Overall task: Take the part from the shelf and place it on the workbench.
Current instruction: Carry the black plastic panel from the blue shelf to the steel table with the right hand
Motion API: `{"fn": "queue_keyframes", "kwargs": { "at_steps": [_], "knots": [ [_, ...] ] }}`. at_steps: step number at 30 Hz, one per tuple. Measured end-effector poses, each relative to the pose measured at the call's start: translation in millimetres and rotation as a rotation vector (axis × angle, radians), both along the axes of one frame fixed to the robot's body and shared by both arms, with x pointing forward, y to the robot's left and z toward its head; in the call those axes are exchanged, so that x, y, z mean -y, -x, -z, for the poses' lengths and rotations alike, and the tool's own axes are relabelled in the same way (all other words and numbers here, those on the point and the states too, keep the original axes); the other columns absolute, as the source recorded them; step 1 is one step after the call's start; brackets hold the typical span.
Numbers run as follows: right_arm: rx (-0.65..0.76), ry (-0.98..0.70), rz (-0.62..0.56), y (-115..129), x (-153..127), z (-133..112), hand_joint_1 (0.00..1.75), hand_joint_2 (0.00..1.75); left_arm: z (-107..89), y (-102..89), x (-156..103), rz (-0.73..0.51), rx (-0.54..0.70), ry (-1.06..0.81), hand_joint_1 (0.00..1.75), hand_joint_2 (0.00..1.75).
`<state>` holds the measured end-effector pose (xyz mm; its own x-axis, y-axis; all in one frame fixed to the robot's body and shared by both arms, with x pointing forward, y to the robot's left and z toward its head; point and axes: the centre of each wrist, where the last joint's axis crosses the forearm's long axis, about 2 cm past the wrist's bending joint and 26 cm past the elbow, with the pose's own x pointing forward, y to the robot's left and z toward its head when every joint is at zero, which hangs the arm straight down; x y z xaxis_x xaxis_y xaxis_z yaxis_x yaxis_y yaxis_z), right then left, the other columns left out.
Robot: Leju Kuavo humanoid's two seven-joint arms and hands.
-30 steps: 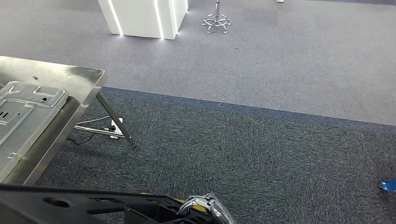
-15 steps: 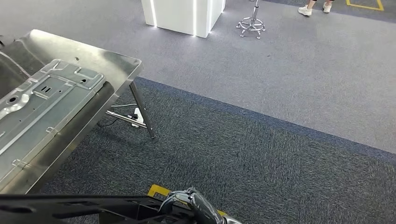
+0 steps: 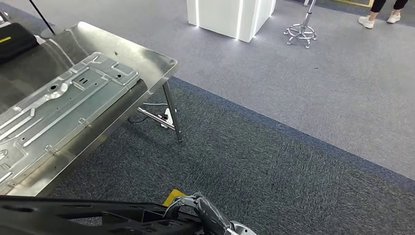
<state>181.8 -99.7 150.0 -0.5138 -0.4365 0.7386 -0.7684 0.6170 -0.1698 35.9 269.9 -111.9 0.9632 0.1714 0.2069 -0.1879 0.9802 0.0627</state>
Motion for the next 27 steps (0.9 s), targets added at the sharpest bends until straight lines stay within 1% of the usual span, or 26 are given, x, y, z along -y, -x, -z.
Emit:
{"fn": "queue_keyframes", "kwargs": {
  "at_steps": [4, 14, 27],
  "knots": [
    [-0.003, 0.000, -0.004, -0.6, -0.5, 0.8, 1.75, 1.75, -0.4, -3.5, -0.1, -0.001, 0.005, 0.000, 0.00, 1.75],
    [0.003, -0.014, -0.016, -0.5, 1.2, -2.0, 1.75, 1.75, -0.2, -2.2, -0.7, -0.005, -0.006, -0.003, 0.00, 1.75],
    [-0.009, -0.022, -0.025, 4.9, 6.2, -1.1, 1.75, 1.75, -0.7, -5.0, 2.4, -0.001, -0.018, 0.001, 0.00, 1.75]
  ]
}}
